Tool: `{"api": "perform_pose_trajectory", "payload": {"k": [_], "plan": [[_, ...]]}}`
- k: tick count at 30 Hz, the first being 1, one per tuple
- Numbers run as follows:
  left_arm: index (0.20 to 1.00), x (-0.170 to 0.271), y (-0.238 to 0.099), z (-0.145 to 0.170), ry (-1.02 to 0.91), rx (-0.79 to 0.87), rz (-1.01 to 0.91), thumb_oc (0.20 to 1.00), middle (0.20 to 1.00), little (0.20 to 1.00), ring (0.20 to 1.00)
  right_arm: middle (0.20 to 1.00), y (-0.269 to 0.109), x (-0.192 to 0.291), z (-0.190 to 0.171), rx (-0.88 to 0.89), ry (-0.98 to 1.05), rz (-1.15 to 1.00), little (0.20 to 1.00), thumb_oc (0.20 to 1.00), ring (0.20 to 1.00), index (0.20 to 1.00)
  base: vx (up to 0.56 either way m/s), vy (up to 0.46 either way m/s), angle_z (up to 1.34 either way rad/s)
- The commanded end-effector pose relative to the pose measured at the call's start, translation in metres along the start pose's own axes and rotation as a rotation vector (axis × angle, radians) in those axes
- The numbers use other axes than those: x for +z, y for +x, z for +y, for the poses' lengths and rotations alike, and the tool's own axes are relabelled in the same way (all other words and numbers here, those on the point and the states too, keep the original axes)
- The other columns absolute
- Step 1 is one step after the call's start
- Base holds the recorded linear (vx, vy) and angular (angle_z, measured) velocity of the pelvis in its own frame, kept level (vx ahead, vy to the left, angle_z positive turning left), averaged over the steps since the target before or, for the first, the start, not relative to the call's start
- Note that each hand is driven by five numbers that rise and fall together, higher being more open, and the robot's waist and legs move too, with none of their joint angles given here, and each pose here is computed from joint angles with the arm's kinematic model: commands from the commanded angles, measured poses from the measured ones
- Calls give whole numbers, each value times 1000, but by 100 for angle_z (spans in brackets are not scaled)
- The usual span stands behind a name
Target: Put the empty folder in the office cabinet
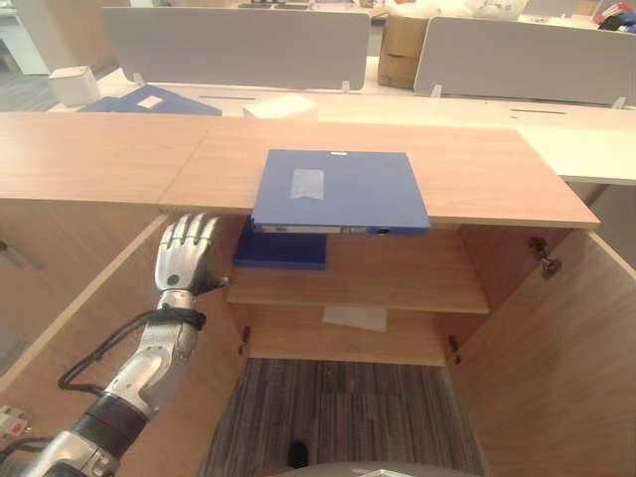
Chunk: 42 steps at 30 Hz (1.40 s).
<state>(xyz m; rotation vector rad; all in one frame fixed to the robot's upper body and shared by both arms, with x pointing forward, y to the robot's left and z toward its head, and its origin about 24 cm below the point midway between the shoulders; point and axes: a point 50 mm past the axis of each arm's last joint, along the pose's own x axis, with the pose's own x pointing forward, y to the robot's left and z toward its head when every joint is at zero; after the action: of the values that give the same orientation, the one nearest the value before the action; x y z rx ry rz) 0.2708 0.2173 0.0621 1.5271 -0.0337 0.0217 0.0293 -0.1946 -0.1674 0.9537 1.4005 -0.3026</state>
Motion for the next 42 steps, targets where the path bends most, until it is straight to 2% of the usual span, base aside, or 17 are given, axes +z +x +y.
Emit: {"api": "perform_pose_trajectory", "payload": {"k": [1, 6, 16, 24, 42], "plan": [[1000, 3, 25, 43, 154, 180, -71, 1000, 1000, 1000, 1000, 1000, -1, 7, 1, -8, -15, 10, 1000, 1000, 1000, 1000, 0, 0, 0], [1000, 12, 27, 55, 225, 276, -97, 1000, 1000, 1000, 1000, 1000, -2, 8, 1, -13, -18, 10, 1000, 1000, 1000, 1000, 0, 0, 0], [1000, 5, 28, 68, 147, 439, -16, 1000, 1000, 1000, 1000, 1000, 0, 4, 2, -14, -7, 25, 1000, 1000, 1000, 1000, 0, 0, 0], [1000, 14, 31, 70, 112, 445, -53, 1000, 1000, 1000, 1000, 1000, 0, 1, 1, -13, -13, 30, 1000, 1000, 1000, 1000, 0, 0, 0], [1000, 65, 44, 64, 2, 397, -187, 1000, 1000, 1000, 1000, 1000, 1, -2, -1, -38, -18, 51, 1000, 1000, 1000, 1000, 6, -2, -4]]}}
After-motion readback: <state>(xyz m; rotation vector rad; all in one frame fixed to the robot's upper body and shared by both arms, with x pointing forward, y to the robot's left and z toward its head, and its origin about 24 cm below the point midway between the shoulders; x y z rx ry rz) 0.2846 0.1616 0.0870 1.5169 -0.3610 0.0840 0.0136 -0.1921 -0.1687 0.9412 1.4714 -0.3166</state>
